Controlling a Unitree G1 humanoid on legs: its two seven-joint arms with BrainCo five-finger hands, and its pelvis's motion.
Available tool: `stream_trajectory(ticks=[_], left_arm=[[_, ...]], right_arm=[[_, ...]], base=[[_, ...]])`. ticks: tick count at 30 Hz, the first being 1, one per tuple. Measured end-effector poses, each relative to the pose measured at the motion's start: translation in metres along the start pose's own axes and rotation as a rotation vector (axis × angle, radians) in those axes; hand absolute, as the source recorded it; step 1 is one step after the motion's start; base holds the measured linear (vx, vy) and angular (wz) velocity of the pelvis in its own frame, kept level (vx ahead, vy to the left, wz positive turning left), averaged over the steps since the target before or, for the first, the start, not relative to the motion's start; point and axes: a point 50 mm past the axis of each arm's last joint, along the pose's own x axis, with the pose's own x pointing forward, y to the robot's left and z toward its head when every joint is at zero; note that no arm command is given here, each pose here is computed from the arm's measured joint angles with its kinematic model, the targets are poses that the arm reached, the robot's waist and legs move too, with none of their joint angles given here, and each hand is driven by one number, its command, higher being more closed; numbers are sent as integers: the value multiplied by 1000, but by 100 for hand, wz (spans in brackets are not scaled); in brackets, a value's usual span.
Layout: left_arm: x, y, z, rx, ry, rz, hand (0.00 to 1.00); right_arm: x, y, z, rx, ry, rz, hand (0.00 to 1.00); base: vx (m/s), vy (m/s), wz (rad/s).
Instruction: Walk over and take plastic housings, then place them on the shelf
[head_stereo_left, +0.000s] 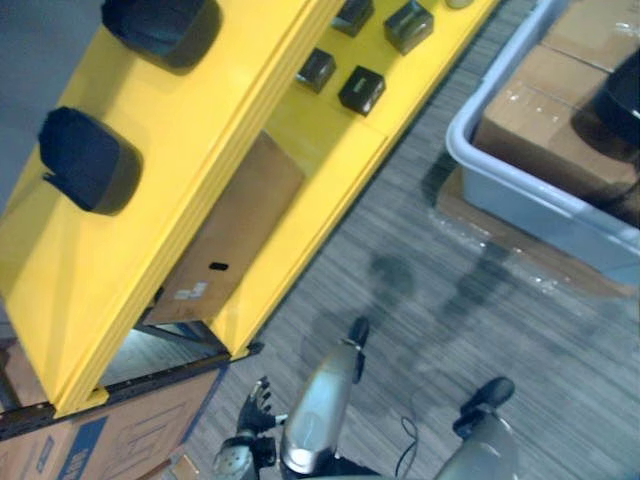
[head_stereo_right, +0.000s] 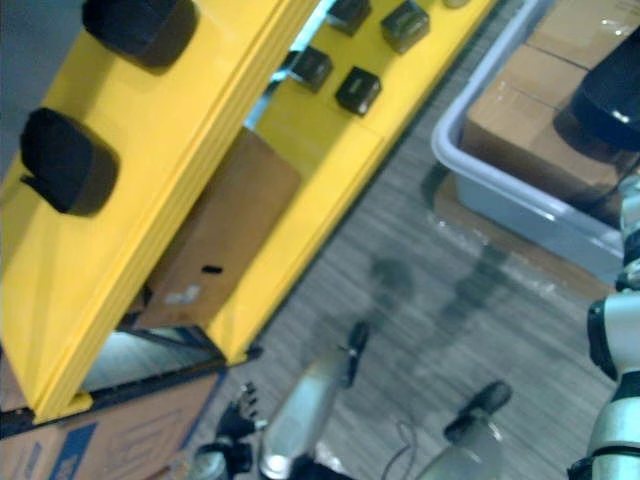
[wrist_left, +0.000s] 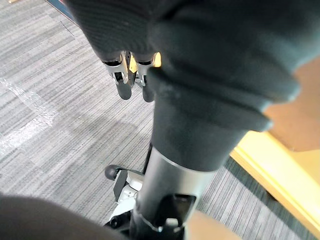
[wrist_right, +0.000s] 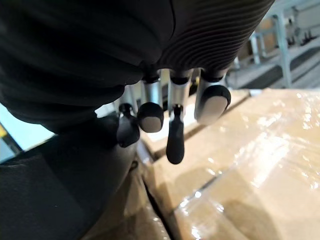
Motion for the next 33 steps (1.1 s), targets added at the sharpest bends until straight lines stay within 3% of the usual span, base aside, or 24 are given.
stream_trajectory(ticks=[5,9,12,13,16,18,22,27,33], left_arm=[[-3,11,15,150,-57,-18,0],[-5,19,20,190,-58,-20,0],[-7,28,28,198,-85,-7,0],[-8,26,60,100,-219,-5,0],[-26,-23,181,-80,-782,-204,0],[-34,-46,211,-96,-912,-312,0],[-33,-59,240,-64,-980,-348,0],[-40,-72,285,-49,-1093,-388,0],[-32,-76,279,-50,-1010,-393,0]], right_arm=[[-11,20,10,47,-17,-4,100],[-19,29,23,73,-67,-8,100],[-20,30,25,75,-84,-15,100],[-20,30,24,53,-96,-31,100],[-24,33,31,22,-153,-38,100],[-26,34,37,22,-186,-38,100],[-27,28,52,56,-227,-46,100],[-31,35,58,55,-248,65,100],[-34,44,53,62,-163,95,100]], base=[[-30,10,1],[-10,0,-3],[-19,1,0],[-54,-22,13],[-101,-37,10],[-91,-26,-8],[-38,-38,-20],[12,-38,-18],[10,-31,-6]])
